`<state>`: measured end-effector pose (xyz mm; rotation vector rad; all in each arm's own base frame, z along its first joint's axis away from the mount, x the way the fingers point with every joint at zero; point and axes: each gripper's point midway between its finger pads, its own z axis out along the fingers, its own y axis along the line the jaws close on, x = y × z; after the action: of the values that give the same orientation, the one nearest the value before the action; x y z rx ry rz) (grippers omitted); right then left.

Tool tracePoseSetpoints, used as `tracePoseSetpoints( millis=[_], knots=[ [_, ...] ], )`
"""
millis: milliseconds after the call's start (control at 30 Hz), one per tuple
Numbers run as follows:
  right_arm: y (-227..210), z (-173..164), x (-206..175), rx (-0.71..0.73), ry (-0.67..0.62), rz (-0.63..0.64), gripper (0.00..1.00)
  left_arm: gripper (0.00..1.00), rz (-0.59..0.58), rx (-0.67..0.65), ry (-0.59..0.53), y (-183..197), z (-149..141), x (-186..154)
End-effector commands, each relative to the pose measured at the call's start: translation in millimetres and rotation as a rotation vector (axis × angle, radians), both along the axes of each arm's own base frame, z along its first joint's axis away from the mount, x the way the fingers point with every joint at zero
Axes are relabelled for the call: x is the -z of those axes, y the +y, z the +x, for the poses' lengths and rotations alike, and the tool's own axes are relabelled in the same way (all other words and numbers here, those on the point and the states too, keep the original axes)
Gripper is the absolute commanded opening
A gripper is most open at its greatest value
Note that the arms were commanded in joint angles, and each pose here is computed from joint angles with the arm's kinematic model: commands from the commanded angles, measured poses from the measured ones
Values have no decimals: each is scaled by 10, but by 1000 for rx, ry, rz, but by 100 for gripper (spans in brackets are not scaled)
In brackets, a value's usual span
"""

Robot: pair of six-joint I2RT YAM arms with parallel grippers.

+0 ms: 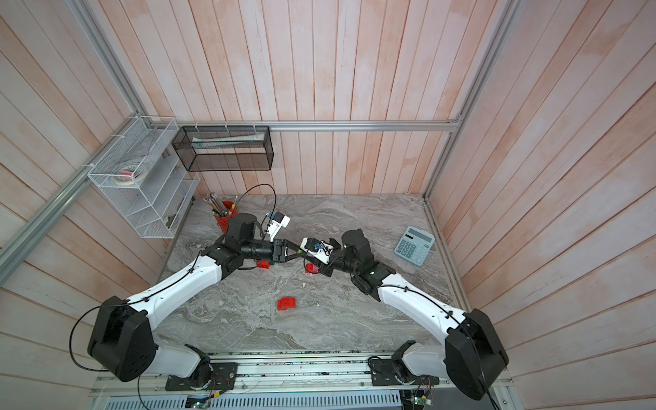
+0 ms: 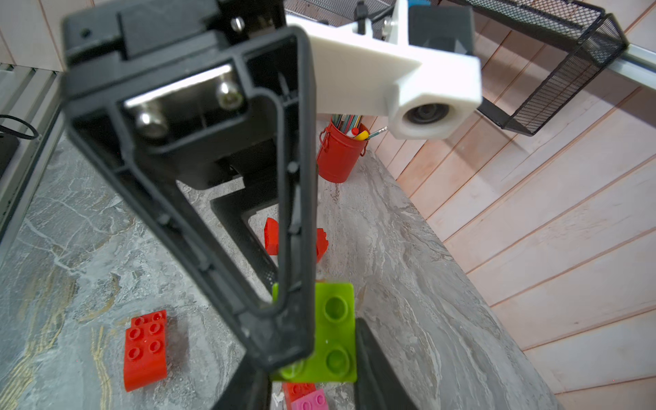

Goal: Assemble the letter s with lego
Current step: Adjust the lego brick at the center of the board.

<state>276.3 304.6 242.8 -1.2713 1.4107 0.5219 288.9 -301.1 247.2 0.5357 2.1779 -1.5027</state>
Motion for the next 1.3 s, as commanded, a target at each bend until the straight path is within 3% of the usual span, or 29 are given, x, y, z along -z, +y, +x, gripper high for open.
tracePoseSetpoints(
  millis=[0, 400, 667, 1000, 1267],
  knots=[
    [-90, -22, -22, 1, 4, -20, 11, 69, 1, -6, -75, 12, 42, -191],
    [-375, -3, 284, -55, 106, -119, 11, 83, 88, -99, -138, 413, 156, -268],
    [-432, 48, 643, -154, 175, -240, 11, 84, 217, -155, -153, 772, 91, -61],
    [-315, 238, 1026, -221, 315, -350, 11, 84, 240, -196, -128, 1066, 12, 146],
    [-139, -44, 1371, -291, 361, -410, 12, 84, 248, -217, -103, 1222, -13, 343]
  ],
)
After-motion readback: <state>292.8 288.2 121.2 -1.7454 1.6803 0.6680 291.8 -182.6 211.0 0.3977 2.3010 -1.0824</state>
